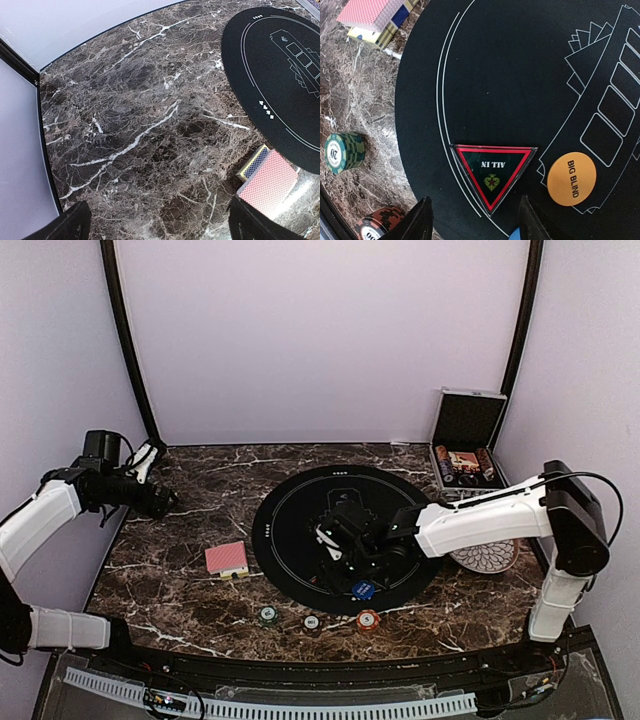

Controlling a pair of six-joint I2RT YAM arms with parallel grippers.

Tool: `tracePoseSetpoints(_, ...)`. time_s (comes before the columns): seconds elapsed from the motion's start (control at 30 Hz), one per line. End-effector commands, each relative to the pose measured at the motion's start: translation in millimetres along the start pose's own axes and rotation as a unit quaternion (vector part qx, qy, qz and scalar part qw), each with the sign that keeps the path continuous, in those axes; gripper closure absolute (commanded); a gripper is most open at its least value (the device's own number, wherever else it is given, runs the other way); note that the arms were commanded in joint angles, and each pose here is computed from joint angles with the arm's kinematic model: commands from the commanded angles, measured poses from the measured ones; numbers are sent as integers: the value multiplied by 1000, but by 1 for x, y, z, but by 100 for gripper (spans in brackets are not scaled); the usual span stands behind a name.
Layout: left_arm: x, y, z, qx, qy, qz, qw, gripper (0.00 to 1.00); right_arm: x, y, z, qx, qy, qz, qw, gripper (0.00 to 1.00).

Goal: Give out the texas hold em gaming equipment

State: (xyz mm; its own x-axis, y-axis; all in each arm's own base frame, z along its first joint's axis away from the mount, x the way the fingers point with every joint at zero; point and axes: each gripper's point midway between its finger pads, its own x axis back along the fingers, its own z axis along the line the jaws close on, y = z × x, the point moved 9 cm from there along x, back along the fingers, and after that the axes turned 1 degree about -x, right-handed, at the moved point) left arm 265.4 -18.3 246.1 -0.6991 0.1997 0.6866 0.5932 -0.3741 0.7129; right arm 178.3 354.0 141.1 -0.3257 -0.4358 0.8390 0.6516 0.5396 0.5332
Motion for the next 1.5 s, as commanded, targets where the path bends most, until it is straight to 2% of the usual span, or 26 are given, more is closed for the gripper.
tracePoseSetpoints(0.0, 7, -7, -4, -5, -4, 5, 1000, 1, -6, -1, 10, 4, 22, 12, 1000, 43)
tracePoseSetpoints(0.97, 11, -2, -6, 1, -19, -4, 1000, 1, -41, -15, 1, 10, -5, 48, 999, 63)
tracePoseSetpoints(1.47, 15, 2, -5, 3, -19, -8, 1000, 1, -62, 22, -6, 11, -12, 21, 1000, 68)
